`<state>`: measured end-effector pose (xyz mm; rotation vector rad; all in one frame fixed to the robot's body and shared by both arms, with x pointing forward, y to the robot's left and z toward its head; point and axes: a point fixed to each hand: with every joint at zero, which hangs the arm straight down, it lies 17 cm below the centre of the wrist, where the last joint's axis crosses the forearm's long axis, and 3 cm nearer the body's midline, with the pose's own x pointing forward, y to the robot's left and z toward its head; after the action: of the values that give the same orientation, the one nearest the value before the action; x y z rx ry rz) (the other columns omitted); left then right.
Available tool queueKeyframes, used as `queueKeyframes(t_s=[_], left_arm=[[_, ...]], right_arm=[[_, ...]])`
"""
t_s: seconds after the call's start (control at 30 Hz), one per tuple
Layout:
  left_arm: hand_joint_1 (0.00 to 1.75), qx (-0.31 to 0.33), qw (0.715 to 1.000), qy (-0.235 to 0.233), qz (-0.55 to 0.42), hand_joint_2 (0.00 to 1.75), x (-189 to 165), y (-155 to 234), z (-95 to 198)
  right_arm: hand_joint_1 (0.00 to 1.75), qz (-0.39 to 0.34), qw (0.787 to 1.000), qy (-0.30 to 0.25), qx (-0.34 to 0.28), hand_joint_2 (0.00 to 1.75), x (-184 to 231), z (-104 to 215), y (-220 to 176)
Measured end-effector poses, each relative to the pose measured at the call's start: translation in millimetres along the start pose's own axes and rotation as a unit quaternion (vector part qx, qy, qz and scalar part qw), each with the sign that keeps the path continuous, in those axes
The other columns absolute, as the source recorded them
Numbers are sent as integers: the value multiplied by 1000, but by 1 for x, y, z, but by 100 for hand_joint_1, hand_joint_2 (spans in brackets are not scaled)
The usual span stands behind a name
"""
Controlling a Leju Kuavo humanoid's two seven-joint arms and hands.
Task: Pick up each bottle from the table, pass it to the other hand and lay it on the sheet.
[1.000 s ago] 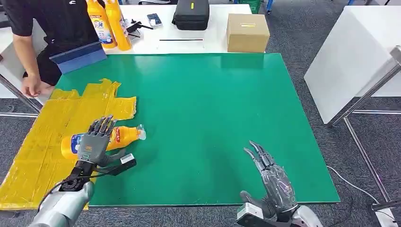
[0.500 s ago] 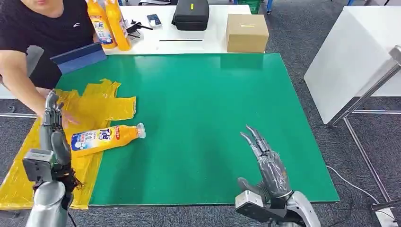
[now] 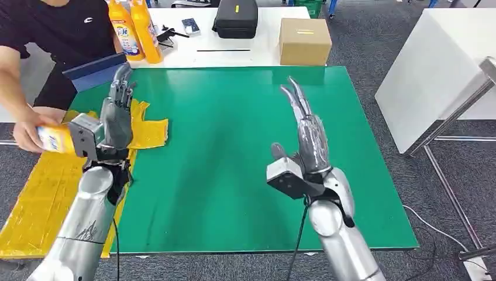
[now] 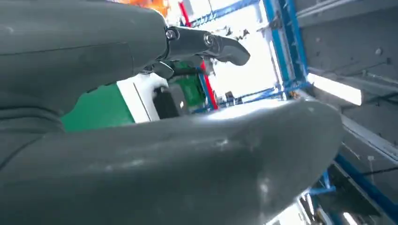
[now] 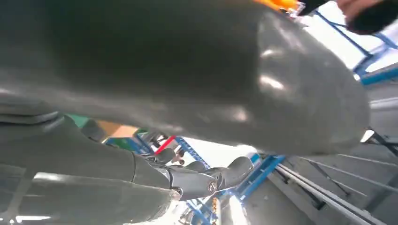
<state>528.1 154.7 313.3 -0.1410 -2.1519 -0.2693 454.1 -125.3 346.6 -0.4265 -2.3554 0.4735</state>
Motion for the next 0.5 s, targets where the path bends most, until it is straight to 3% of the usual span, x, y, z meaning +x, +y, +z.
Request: queueKeyframes(t_s=[0.3,0.5], left_arm=[[0,15,999,29,25,0,-19,-1,-2],[0,30,999,32,17,0,-22,3,4]], right_arm=[[0,-42,999,5,29,0,6,-23,56],[0,-62,998,13,27,0,11,-28,69]])
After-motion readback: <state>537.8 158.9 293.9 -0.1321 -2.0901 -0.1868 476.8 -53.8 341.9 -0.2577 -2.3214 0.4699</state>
